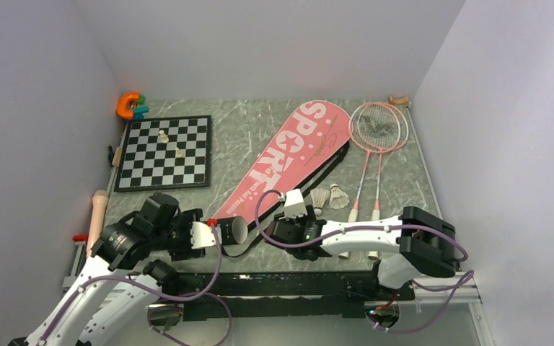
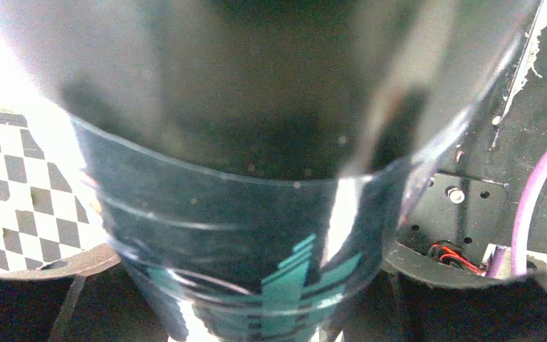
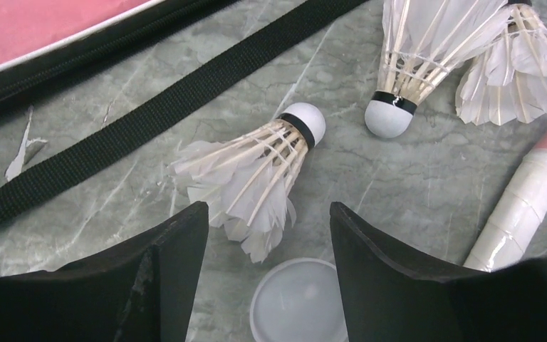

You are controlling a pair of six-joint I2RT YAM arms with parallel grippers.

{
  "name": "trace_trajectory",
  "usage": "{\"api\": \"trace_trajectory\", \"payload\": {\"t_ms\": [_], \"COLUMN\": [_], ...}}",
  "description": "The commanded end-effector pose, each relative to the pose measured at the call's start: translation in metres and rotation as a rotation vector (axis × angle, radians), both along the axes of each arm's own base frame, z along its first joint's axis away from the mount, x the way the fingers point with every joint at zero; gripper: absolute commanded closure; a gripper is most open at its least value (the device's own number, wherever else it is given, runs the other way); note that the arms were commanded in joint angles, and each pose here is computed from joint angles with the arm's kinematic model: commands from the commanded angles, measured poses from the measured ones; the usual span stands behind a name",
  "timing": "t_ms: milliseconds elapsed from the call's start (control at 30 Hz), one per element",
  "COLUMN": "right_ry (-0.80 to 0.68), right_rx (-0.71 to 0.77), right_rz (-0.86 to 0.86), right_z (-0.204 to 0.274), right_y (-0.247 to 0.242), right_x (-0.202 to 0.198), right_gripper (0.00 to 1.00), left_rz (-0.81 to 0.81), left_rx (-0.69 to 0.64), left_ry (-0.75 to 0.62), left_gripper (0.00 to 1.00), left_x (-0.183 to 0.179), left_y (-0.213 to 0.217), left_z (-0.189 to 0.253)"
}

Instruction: Pack up the badminton gear

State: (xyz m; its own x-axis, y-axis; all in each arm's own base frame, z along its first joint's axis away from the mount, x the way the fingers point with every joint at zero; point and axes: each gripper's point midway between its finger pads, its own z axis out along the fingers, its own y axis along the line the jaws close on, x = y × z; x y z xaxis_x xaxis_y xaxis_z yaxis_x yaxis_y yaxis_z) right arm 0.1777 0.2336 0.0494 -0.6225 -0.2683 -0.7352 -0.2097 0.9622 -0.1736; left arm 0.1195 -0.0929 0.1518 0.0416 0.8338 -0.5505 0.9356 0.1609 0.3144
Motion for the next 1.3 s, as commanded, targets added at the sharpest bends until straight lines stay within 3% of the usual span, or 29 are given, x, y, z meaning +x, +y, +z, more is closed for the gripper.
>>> {"api": "trace_trajectory", "payload": {"t_ms": [0,267,633,800,933,1067,1267], "right_ry": [-0.075,-0.105,-0.115,-0.119,-0.093,-0.057,0.054], "right_rx": [0.054,0.061,0.110,0.176,0.349,0.552,0.737], "right_rz": [-0.050,-0.076,-0.059,-0.030,0.118,0.301,0.596], "right_z": [0.009,0.006,0.009,0.041,0.094,0.157,0.212], "right_y": [0.013,0.003,-0.001,0.003,0.022,0.029,0.036], "right_x": [0.012,0.015,0.019,0.017,0.003,-0.023,-0.078], "right_gripper": [0.35,0.44,0.74,0.92,1.00,1.00,1.00], "left_rz": [-0.072,-0.116,-0.184,-0.173,-0.148,-0.129,-0.144], "left_rx": [-0.021,-0.058,-0.081,-0.069,-0.075,-0.089,-0.116], "left_ry": [-0.023,-0.046,-0.045,-0.052,-0.088,-0.124,-0.154], "left_gripper": [0.63,0.66,0.78,0.85,0.90,0.92,0.95], "left_x": [-0.003,-0.008,-0.012,-0.001,0.012,0.023,0.029], "left_y": [-0.006,-0.012,-0.020,-0.023,-0.027,-0.030,-0.037], "left_z": [0.001,0.002,0.001,-0.006,-0.006,-0.004,0.000]}}
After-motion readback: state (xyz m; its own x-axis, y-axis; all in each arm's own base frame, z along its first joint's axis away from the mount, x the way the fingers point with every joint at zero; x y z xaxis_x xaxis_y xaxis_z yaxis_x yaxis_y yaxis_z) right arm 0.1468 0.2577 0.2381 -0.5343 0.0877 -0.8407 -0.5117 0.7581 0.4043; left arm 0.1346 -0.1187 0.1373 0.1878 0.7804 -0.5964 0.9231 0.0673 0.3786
